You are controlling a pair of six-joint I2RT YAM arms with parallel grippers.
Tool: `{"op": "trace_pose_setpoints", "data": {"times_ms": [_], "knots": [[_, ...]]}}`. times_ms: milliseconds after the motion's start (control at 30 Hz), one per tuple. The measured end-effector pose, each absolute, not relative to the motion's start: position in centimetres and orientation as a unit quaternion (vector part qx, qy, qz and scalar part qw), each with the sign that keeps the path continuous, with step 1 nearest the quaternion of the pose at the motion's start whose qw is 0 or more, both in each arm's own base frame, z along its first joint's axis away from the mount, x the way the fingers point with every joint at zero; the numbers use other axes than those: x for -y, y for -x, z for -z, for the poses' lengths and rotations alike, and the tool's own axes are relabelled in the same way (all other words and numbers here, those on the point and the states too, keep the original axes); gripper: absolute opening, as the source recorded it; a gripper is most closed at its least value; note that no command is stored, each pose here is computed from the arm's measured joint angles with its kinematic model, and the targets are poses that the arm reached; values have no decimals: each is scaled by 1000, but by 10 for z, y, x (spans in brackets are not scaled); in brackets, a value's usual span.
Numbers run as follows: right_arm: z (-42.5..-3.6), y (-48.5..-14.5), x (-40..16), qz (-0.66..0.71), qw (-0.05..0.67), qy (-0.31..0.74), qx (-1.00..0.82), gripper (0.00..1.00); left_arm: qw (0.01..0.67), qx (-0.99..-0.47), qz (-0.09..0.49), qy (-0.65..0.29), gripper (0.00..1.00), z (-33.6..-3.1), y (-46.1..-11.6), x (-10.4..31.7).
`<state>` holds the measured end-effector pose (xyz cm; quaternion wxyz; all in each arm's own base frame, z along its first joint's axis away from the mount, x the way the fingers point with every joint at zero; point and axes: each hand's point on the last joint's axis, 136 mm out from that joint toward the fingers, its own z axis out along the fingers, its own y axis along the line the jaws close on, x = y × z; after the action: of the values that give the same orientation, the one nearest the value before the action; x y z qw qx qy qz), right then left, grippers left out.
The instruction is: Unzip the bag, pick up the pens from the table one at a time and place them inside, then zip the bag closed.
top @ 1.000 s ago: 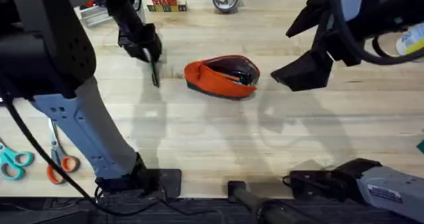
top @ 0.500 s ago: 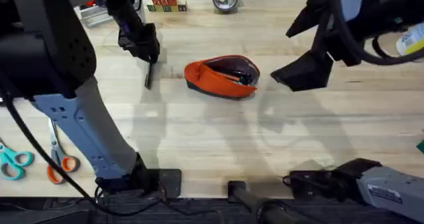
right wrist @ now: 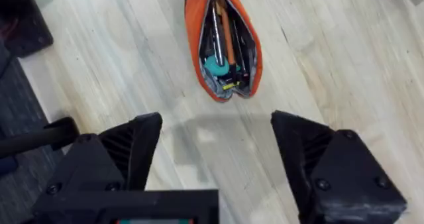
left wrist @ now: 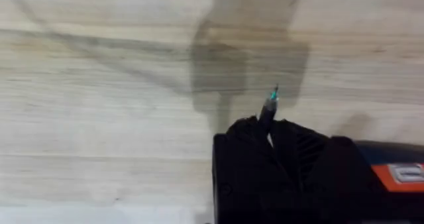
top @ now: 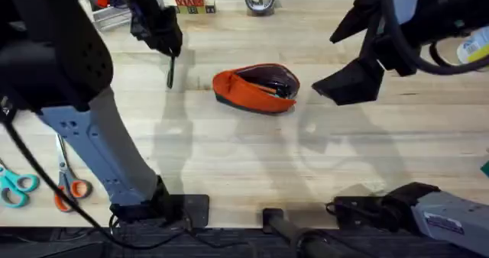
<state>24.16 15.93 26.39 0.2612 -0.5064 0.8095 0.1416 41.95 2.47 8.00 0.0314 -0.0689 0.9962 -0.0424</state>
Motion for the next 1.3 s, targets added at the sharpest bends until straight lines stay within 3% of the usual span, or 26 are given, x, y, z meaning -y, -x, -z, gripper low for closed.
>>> {"op": "trace_pose_setpoints", "data": {"times_ms": [267,533,767,933,1300], "knots": [[-264,-242,-159,-142,261,506,-810,998,157,-984,66,50,44,-178,-428,-12],[-264,-242,-159,-142,261,506,-810,998,252,-965,69,-31,43,-262,-403,18],[-264,-242,-159,-142,261,506,-810,998,275,-949,76,-130,39,-283,-387,53],[-264,-242,-159,-142,261,506,-810,997,289,-918,121,-244,40,-294,-374,95],[-264,-242,-159,-142,261,506,-810,998,334,-767,220,-502,40,-316,-336,180]]}}
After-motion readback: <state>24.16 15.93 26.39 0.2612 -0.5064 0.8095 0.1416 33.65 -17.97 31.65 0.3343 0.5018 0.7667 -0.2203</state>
